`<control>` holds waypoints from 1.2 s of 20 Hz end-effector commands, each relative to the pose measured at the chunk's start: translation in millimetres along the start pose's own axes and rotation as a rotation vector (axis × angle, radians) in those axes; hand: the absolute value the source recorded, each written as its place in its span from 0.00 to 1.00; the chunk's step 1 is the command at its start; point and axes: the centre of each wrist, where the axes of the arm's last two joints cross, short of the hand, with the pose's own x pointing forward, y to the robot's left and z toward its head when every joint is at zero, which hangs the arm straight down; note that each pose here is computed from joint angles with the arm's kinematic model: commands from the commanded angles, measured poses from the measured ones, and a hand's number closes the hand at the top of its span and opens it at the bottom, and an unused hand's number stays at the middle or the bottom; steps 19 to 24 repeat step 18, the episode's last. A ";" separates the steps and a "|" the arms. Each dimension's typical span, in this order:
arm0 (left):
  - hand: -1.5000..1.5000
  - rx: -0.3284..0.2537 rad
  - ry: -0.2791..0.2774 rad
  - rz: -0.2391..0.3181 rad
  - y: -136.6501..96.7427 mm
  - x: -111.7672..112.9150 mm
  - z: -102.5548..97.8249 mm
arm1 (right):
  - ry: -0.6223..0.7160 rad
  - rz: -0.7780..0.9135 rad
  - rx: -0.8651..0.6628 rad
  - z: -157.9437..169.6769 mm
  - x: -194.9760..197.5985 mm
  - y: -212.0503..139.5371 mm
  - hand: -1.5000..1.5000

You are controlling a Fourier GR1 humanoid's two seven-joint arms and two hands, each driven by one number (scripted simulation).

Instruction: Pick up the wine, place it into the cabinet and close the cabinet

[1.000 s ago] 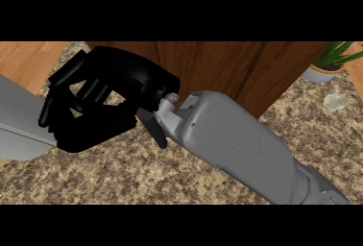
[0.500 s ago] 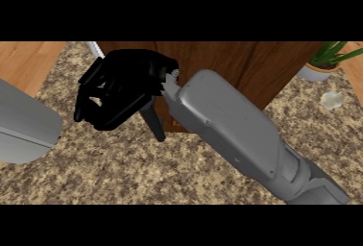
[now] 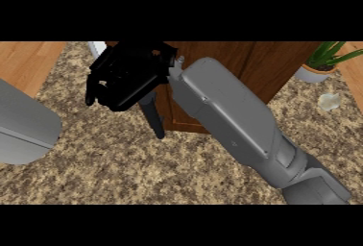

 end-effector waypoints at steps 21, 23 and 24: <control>0.00 -0.077 -0.017 0.010 -7.2 1.7 -17.0 | -0.172 -0.007 -0.409 75.5 -3.3 -66.0 1.00; 0.00 -0.077 -0.017 0.010 -7.2 1.7 -17.0 | -0.172 -0.007 -0.409 75.5 -3.3 -66.0 1.00; 0.00 -0.077 -0.017 0.010 -7.2 1.7 -17.0 | -0.172 -0.007 -0.409 75.5 -3.3 -66.0 1.00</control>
